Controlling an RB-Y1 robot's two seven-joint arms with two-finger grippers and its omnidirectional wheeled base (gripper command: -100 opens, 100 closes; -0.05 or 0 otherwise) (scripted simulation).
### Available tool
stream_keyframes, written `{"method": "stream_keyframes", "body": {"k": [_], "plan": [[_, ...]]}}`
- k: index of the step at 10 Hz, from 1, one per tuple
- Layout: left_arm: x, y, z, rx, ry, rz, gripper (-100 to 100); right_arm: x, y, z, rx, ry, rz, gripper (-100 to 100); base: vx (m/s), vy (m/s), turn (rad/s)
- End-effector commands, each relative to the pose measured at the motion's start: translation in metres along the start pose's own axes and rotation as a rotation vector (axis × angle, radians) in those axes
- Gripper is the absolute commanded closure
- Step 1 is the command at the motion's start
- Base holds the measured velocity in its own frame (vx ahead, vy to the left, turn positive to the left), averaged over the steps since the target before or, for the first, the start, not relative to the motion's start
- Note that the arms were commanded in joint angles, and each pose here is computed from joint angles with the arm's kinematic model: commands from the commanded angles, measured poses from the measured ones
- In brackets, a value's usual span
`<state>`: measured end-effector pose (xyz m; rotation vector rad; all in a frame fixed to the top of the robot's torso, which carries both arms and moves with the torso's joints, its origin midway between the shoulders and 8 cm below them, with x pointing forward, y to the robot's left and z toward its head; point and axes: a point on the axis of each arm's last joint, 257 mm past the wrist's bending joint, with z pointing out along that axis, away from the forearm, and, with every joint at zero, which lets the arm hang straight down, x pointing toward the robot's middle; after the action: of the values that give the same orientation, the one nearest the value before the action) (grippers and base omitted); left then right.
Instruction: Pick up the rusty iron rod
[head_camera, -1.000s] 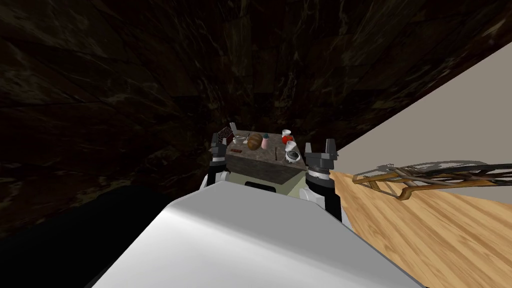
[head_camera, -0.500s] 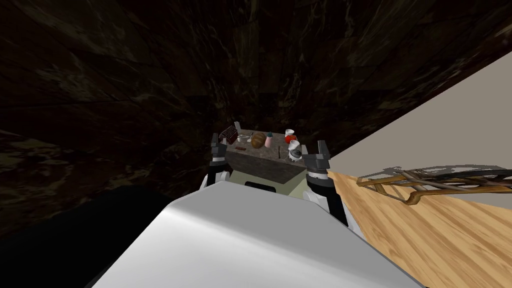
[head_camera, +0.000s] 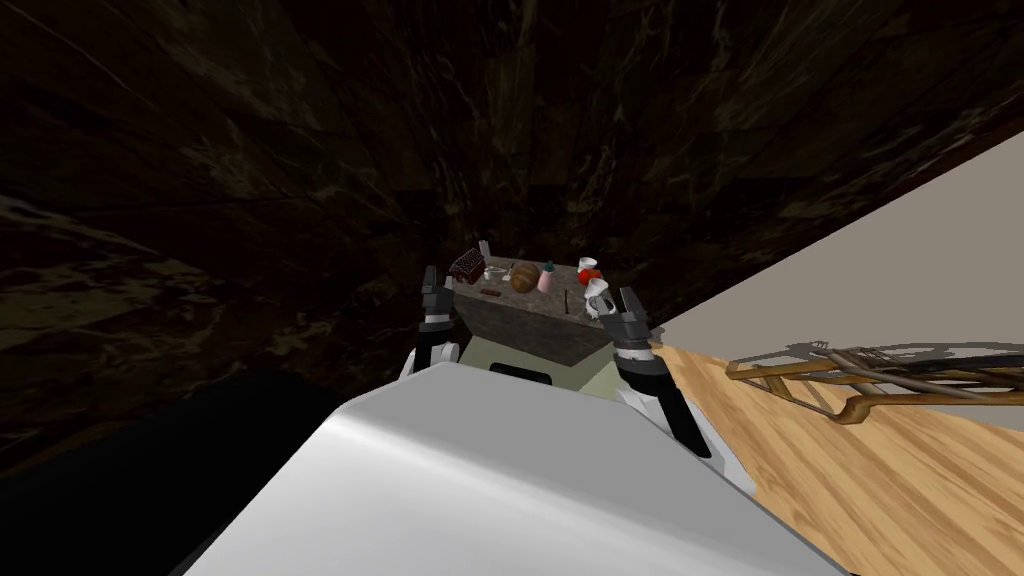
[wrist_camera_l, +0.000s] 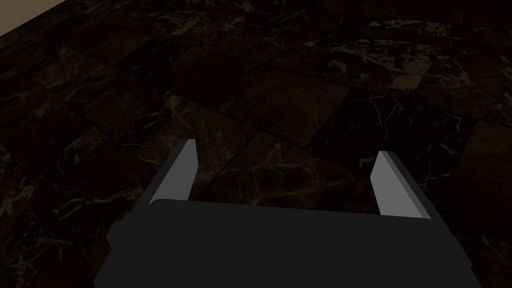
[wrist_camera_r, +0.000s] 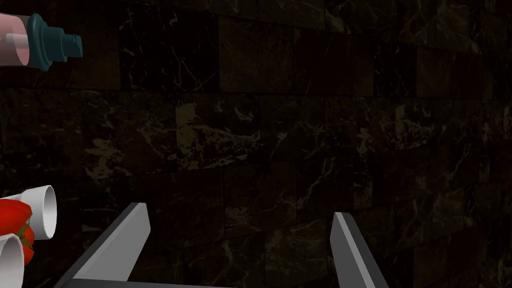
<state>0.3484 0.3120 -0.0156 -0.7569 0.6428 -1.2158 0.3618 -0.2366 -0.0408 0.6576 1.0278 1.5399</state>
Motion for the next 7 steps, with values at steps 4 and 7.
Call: {"method": "stream_keyframes", "body": {"k": [4,7], "plan": [[0.000,0.000,0.000,0.000,0.000,0.000,0,0.011,-0.036,-0.016,0.129,0.104,0.002,-100,-0.086,0.058,0.098],[0.000,0.000,0.000,0.000,0.000,0.000,0,0.014,-0.052,-0.026,0.195,0.162,-0.009,-100,-0.060,0.042,0.069]]}}
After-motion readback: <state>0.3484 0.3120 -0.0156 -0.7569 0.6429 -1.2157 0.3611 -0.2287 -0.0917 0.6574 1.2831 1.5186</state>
